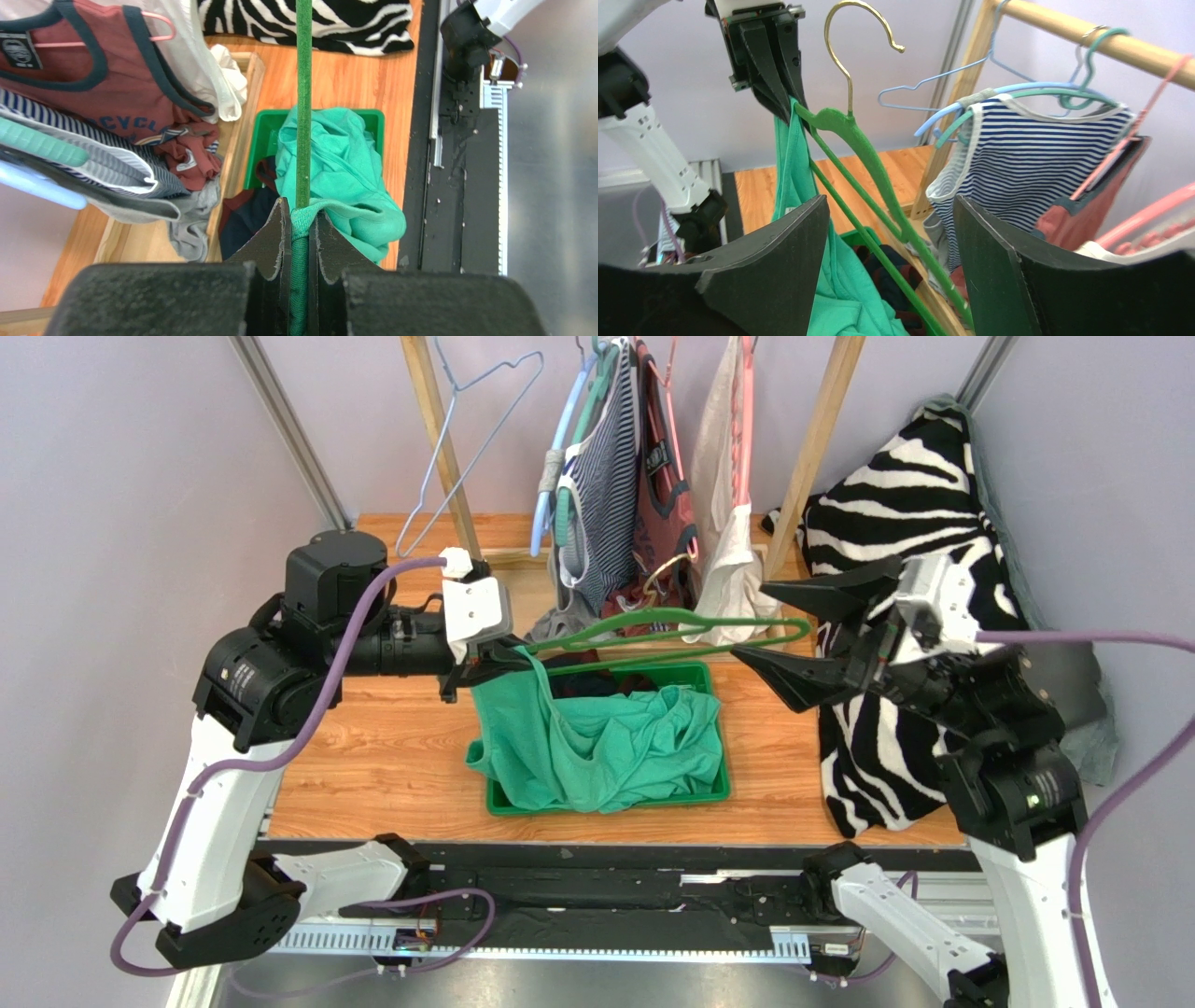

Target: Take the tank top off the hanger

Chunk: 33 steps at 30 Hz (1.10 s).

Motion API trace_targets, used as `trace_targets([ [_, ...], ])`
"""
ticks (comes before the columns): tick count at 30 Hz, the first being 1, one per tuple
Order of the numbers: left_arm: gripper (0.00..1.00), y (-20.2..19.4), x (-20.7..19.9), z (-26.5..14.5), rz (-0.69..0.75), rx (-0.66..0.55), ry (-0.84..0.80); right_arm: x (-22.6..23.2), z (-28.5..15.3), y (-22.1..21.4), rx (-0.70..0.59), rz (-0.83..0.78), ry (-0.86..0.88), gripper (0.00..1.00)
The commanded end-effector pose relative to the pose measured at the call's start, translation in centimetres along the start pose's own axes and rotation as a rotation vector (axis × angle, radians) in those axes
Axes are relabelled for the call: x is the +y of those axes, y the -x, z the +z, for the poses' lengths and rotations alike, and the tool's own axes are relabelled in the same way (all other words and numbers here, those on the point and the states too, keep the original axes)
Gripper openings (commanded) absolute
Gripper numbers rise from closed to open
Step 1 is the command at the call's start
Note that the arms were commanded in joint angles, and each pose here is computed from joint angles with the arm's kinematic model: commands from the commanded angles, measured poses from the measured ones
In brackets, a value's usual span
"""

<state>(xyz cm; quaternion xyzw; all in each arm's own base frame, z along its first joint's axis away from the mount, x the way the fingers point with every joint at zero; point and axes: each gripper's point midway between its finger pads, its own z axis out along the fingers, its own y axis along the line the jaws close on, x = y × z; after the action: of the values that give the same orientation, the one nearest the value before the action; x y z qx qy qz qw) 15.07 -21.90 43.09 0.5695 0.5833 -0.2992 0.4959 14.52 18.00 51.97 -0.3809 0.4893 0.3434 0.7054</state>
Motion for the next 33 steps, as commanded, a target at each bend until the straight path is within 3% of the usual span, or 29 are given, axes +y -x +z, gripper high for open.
trace_targets([
  [1, 0.0, 0.6, -1.3, -0.3, 0.071, -0.026, -0.059, 1.5, 1.2, -1.3, 0.045, -0.02, 0.153, 0.69],
  [5, 0.0, 0.8, -2.3, -0.5, 0.075, -0.034, -0.103, 2.4, 2.0, -2.6, 0.083, 0.009, 0.216, 0.65],
  [14, 0.0, 1.4, -2.9, -0.7, 0.083, -0.051, -0.123, 3.8, 4.4, -5.6, 0.156, 0.04, 0.266, 0.38],
  [17, 0.0, 1.4, -2.9, -0.9, 0.094, -0.051, -0.115, 4.1, 4.4, -5.7, 0.158, 0.046, 0.266, 0.24],
  [18, 0.0, 1.6, -2.8, -1.0, 0.099, -0.055, -0.11, 3.8, 4.5, -5.7, 0.157, 0.042, 0.249, 0.12],
  [20, 0.0, 1.9, -2.4, -1.0, 0.112, -0.067, -0.088, 3.0, 4.5, -5.8, 0.158, 0.036, 0.191, 0.02],
  [21, 0.05, 2.2, -2.1, -1.1, 0.118, -0.075, -0.071, 2.6, 4.1, -5.0, 0.127, 0.016, 0.159, 0.0],
  [23, 0.35, 2.5, -1.1, -1.3, 0.127, -0.073, -0.014, 1.1, 3.9, -5.5, 0.127, 0.002, 0.059, 0.0],
  [24, 0.75, 2.9, -0.4, -1.4, 0.14, -0.083, 0.025, 0.7, 3.4, -4.6, 0.095, -0.021, 0.021, 0.0],
  [25, 0.87, 2.8, 0.6, -1.6, 0.137, -0.066, 0.084, 0.2, 3.1, -4.6, 0.091, -0.034, -0.009, 0.0],
  [26, 0.94, 3.3, 1.3, -2.0, 0.155, -0.079, 0.125, -0.5, 2.9, -5.0, 0.102, -0.04, -0.053, 0.0],
  [33, 0.95, 1.8, 3.7, -3.3, 0.128, -0.044, 0.321, -0.6, 0.8, -4.8, 0.127, -0.056, -0.105, 0.0],
])
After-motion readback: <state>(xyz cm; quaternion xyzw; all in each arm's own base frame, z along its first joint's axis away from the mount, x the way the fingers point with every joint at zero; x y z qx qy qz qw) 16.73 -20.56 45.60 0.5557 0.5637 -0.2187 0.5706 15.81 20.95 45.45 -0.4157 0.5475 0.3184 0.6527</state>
